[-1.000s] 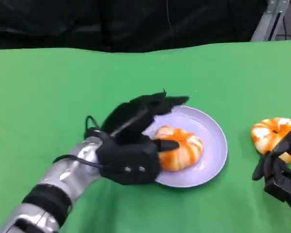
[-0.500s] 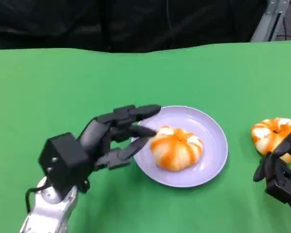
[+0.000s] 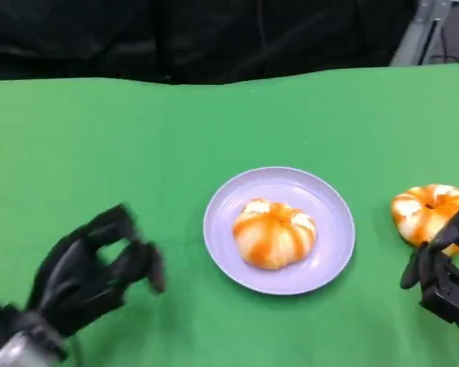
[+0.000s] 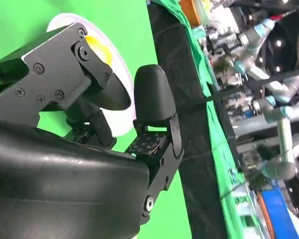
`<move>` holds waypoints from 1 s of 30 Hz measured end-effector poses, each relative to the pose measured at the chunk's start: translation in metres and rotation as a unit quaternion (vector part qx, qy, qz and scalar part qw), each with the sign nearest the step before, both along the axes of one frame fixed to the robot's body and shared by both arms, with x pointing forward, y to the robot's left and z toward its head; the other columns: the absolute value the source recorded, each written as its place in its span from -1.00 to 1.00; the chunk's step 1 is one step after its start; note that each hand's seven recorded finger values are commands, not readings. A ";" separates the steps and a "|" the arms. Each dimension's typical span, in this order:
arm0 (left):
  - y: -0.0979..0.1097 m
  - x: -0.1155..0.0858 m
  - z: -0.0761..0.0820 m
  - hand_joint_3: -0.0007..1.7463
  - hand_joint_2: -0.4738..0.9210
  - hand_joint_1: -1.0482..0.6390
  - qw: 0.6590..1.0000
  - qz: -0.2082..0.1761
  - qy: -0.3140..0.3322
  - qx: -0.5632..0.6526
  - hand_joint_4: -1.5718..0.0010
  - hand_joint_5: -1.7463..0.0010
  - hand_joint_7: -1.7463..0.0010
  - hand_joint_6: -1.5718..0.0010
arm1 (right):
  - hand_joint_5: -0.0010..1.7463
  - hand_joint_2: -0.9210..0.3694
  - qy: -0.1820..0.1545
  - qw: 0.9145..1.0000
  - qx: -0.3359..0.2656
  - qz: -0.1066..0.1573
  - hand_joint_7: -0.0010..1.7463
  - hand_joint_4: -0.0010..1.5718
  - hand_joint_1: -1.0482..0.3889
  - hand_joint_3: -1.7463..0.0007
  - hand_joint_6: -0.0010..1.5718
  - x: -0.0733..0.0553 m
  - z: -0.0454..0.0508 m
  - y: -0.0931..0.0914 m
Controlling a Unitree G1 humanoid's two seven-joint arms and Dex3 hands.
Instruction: Grasp the bread from the table and place it into the plate.
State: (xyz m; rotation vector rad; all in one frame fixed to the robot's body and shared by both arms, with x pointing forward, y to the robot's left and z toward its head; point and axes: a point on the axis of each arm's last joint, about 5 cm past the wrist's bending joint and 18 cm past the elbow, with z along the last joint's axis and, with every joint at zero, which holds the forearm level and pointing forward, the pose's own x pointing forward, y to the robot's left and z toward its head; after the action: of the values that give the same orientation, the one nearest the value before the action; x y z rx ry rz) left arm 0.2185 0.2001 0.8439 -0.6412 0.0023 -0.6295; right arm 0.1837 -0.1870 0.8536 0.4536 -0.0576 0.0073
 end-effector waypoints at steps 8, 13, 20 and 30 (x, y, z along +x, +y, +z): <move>0.010 -0.003 -0.014 -0.03 0.62 0.05 0.998 -0.030 0.039 -0.045 -0.10 -1.00 -0.74 -0.12 | 1.00 -0.30 -0.001 1.000 0.000 0.003 0.85 0.13 0.36 -0.54 -0.04 0.000 0.0014 0.001; 0.012 -0.004 -0.020 -0.04 0.62 0.02 0.995 -0.040 0.052 -0.072 -0.08 -1.00 -0.75 -0.12 | 1.00 -0.32 0.001 1.000 0.000 0.002 0.85 0.13 0.37 -0.53 -0.05 -0.001 0.0007 0.000; 0.019 -0.002 -0.028 0.13 0.42 0.05 0.987 -0.069 0.083 -0.115 -0.03 -1.00 -0.66 -0.16 | 1.00 -0.31 -0.001 1.000 -0.001 0.004 0.85 0.12 0.35 -0.51 -0.04 -0.001 0.0008 0.000; 0.020 0.001 -0.029 0.07 0.43 0.05 0.984 -0.079 0.079 -0.135 -0.03 -1.00 -0.60 -0.20 | 1.00 -0.33 0.000 1.000 -0.002 0.003 0.85 0.12 0.36 -0.51 -0.04 -0.001 0.0008 0.000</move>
State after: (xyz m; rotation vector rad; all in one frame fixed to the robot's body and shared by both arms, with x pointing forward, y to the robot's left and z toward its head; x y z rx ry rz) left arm 0.2199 0.2200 0.8148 -0.9601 0.1179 -0.7380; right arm 0.1828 -0.1869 0.8544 0.4504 -0.0565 0.0134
